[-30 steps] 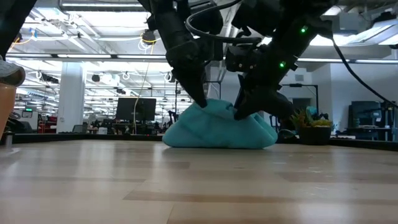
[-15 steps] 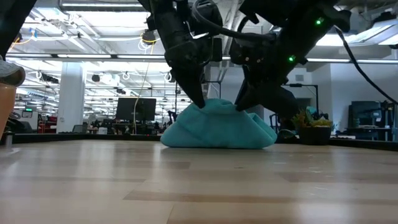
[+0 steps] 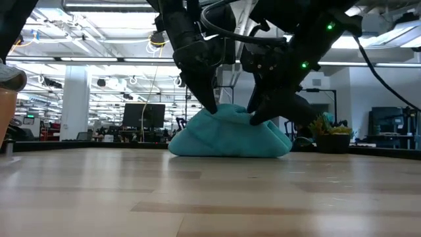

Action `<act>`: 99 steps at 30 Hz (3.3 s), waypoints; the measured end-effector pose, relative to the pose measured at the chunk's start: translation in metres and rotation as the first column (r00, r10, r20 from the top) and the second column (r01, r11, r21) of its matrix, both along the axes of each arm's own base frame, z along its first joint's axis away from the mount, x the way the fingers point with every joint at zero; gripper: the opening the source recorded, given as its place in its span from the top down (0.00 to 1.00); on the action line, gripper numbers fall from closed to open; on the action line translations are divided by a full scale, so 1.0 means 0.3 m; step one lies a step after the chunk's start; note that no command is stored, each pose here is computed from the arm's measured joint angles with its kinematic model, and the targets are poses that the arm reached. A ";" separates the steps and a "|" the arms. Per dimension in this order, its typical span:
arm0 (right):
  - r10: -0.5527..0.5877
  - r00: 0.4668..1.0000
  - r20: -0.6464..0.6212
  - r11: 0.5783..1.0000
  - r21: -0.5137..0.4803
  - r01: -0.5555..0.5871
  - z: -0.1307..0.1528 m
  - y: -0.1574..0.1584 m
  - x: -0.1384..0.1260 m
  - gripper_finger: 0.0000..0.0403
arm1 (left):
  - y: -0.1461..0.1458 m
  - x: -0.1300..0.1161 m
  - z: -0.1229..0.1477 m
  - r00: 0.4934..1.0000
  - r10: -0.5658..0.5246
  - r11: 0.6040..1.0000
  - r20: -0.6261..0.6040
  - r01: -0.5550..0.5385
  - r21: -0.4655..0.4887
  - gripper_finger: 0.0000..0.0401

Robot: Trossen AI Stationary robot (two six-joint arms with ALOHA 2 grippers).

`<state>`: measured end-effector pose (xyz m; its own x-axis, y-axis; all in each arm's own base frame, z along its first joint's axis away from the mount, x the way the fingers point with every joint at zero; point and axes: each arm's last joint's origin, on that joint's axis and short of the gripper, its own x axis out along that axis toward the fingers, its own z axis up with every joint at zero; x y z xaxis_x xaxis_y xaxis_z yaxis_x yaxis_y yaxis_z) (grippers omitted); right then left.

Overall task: Fold microfiber towels
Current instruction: Put the folded blue towel into the orange bin

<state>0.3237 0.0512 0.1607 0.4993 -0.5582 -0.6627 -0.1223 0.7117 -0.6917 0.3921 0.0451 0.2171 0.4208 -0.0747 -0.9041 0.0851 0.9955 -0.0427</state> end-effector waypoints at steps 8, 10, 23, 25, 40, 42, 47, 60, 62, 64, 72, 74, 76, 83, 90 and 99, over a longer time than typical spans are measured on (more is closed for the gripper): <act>-0.013 1.000 0.015 1.000 0.012 0.013 0.001 -0.002 0.002 0.35 | -0.001 0.000 0.000 1.000 -0.002 1.000 -0.001 0.002 0.000 1.00; -0.056 0.998 0.041 0.998 0.039 0.055 0.001 -0.018 0.005 0.34 | -0.001 0.000 0.000 1.000 -0.002 1.000 -0.001 0.002 0.001 1.00; -0.099 0.995 0.032 0.966 0.243 0.088 -0.006 -0.141 0.026 0.34 | -0.013 0.003 0.001 0.999 -0.034 0.999 0.010 0.034 -0.018 1.00; -0.114 0.993 0.025 0.963 0.249 0.104 -0.008 -0.152 0.023 0.35 | -0.012 -0.001 0.003 0.999 -0.033 0.999 0.004 0.033 -0.018 1.00; -0.108 0.994 -0.002 0.947 0.304 0.104 -0.013 -0.177 0.020 0.57 | -0.026 -0.042 0.103 0.996 -0.054 0.999 0.065 0.054 -0.001 1.00; -0.107 0.994 -0.003 0.947 0.305 0.102 -0.013 -0.176 0.020 0.66 | -0.026 -0.047 0.100 0.998 -0.053 0.999 0.047 0.053 -0.004 1.00; -0.068 0.998 -0.016 0.951 0.300 0.070 -0.014 -0.171 0.020 0.94 | -0.028 -0.057 0.094 0.999 -0.044 0.999 0.010 0.044 -0.010 1.00; 0.012 0.991 0.136 0.953 0.298 -0.052 0.144 -0.085 0.118 0.97 | -0.092 -0.167 0.162 0.986 0.045 0.995 -0.160 -0.030 0.100 1.00; 0.030 0.988 0.151 0.953 0.294 -0.074 0.169 -0.072 0.129 0.98 | -0.112 -0.198 0.199 0.986 0.061 0.993 -0.154 -0.044 0.113 1.00; 0.046 0.985 0.169 0.953 0.289 -0.094 0.190 -0.061 0.139 0.99 | -0.133 -0.229 0.235 0.986 0.079 0.990 -0.144 -0.061 0.125 1.00; 0.071 0.949 0.308 0.940 0.298 -0.167 0.299 -0.016 0.222 0.99 | -0.234 -0.387 0.293 0.954 0.241 0.958 -0.180 -0.205 0.200 1.00; 0.090 0.956 0.280 0.940 0.292 -0.174 0.293 0.001 0.244 0.99 | -0.261 -0.429 0.292 0.944 0.279 0.945 -0.178 -0.237 0.224 1.00; 0.125 0.946 0.300 0.940 0.270 -0.210 0.307 0.026 0.297 0.99 | -0.287 -0.473 0.294 0.940 0.297 0.942 -0.170 -0.259 0.215 1.00; 0.199 0.959 0.200 0.944 0.225 -0.243 0.303 0.086 0.447 0.98 | -0.377 -0.608 0.312 0.912 0.400 0.900 -0.084 -0.374 0.223 1.00; 0.259 0.937 0.235 0.935 0.183 -0.304 0.367 0.135 0.554 0.98 | -0.459 -0.715 0.282 0.882 0.458 0.871 -0.109 -0.421 0.255 1.00; 0.314 0.910 0.272 0.916 0.165 -0.366 0.404 0.222 0.621 0.98 | -0.554 -0.800 0.269 0.876 0.477 0.858 -0.076 -0.445 0.257 1.00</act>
